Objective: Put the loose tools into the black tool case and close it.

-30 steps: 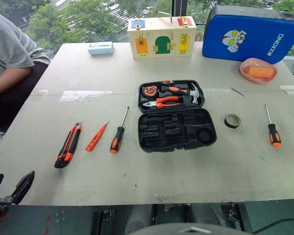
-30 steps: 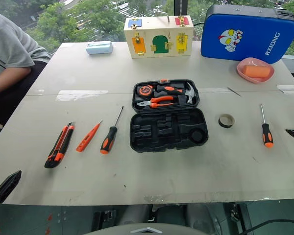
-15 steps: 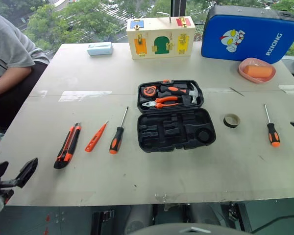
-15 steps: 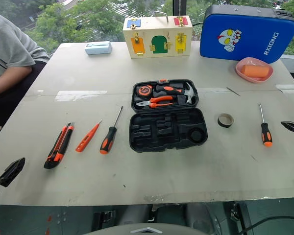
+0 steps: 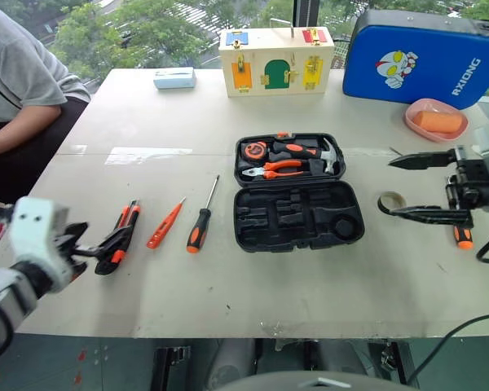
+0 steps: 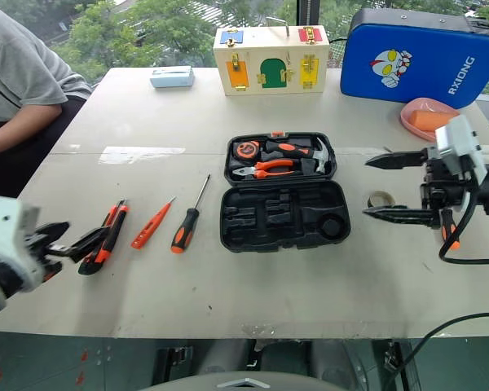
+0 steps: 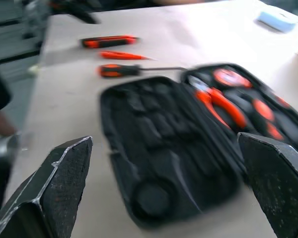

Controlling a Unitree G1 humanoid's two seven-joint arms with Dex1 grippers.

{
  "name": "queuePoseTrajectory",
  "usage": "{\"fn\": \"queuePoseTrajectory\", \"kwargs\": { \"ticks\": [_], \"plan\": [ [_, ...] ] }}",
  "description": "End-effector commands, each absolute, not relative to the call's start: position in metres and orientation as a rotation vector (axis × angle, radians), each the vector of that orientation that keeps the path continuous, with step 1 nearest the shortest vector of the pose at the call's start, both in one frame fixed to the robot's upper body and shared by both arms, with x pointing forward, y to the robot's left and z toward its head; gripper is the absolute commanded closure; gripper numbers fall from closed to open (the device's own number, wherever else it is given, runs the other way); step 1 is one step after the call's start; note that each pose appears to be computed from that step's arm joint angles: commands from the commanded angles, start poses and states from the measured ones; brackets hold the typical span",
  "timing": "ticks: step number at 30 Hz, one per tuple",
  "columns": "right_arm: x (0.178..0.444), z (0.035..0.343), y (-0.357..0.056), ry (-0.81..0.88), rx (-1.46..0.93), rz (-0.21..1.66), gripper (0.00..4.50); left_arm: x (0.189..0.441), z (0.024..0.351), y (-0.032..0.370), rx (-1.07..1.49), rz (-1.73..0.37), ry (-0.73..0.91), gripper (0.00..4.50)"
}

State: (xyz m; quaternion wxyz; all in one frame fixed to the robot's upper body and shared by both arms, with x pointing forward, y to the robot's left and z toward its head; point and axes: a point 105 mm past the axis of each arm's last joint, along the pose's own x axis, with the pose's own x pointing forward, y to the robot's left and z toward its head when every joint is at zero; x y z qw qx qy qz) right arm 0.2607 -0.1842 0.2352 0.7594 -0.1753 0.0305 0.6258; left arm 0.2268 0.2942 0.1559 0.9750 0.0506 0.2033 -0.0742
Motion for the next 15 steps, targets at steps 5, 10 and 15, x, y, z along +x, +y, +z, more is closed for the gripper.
{"fn": "queuePoseTrajectory", "kwargs": {
  "ticks": [5, 10, 15],
  "plan": [
    [0.242, 0.238, -0.153, -0.004, -0.484, 1.493, 0.03, 0.241, 0.14, 0.233, 0.062, -0.25, 0.521, 0.0],
    [0.238, 0.235, -0.142, -0.033, -0.504, 1.52, 0.03, 0.256, 0.131, 0.219, 0.046, -0.247, 0.586, 0.0],
    [0.238, 0.237, -0.136, -0.05, -0.486, 1.522, 0.0, 0.266, 0.122, 0.205, 0.033, -0.281, 0.645, 1.01]
  ]
}}
